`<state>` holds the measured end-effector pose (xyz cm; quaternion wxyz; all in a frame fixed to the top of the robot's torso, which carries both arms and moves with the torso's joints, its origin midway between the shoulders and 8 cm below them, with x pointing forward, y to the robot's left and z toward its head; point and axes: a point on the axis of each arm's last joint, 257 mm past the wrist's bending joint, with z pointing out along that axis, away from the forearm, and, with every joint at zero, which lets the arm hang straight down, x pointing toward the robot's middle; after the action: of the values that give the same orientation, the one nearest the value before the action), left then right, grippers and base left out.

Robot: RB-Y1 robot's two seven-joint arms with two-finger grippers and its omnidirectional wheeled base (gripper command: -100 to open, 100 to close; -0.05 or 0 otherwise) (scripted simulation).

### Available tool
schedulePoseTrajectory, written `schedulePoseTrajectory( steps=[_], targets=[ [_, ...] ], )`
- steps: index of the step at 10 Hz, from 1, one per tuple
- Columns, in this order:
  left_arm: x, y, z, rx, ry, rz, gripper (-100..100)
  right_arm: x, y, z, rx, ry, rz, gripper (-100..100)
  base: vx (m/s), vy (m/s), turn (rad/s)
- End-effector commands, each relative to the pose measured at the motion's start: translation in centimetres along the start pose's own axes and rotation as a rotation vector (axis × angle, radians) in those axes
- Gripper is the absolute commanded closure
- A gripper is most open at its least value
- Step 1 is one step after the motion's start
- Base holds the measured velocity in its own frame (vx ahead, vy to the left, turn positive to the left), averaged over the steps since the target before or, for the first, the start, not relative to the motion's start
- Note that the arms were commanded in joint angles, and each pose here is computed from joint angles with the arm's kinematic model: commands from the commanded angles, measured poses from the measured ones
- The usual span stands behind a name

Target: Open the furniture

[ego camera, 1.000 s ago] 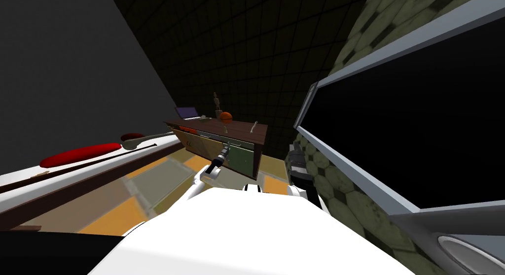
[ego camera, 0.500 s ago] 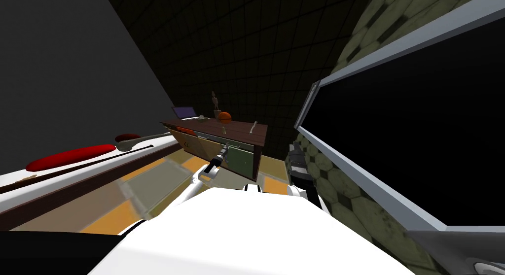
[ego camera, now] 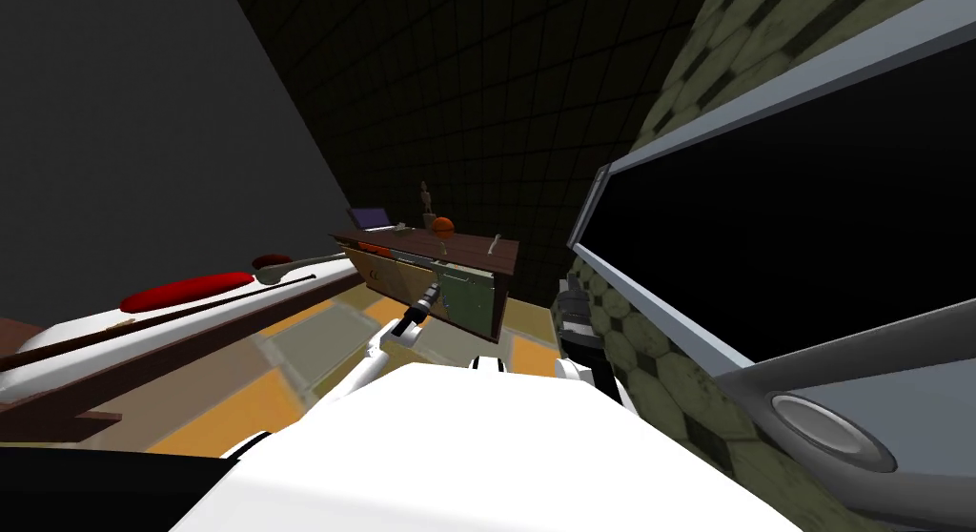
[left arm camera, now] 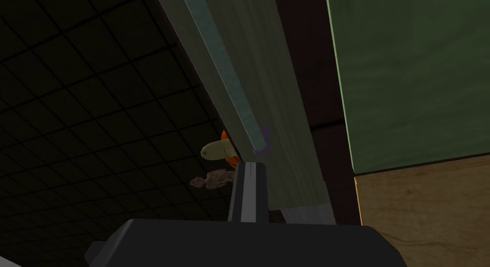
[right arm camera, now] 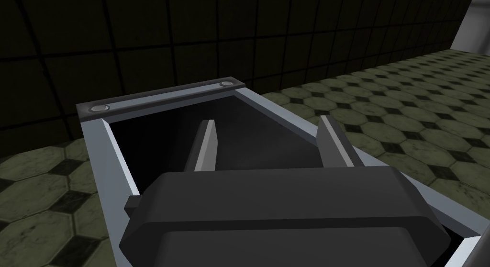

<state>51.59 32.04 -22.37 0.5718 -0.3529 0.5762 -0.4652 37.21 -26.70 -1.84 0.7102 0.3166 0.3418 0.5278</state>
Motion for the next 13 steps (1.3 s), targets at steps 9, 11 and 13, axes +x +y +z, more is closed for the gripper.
schedulePoseTrajectory(
  steps=[9,11,13],
  targets=[
    [0.6,-1.32,-0.32,0.017,0.043,0.02,100,0.0,0.01,0.01,0.0,0.0,0.0,0,-0.052,0.044,0.004],
    [0.45,-1.12,-0.02,0.012,0.039,0.026,-100,0.0,0.0,-0.01,0.0,0.0,0.0,0,0.116,-0.017,-0.056],
    [0.33,-0.94,0.26,0.008,0.035,0.032,-100,-0.01,0.0,-0.02,0.0,0.0,0.0,0,0.168,-0.031,-0.049]
  ],
)
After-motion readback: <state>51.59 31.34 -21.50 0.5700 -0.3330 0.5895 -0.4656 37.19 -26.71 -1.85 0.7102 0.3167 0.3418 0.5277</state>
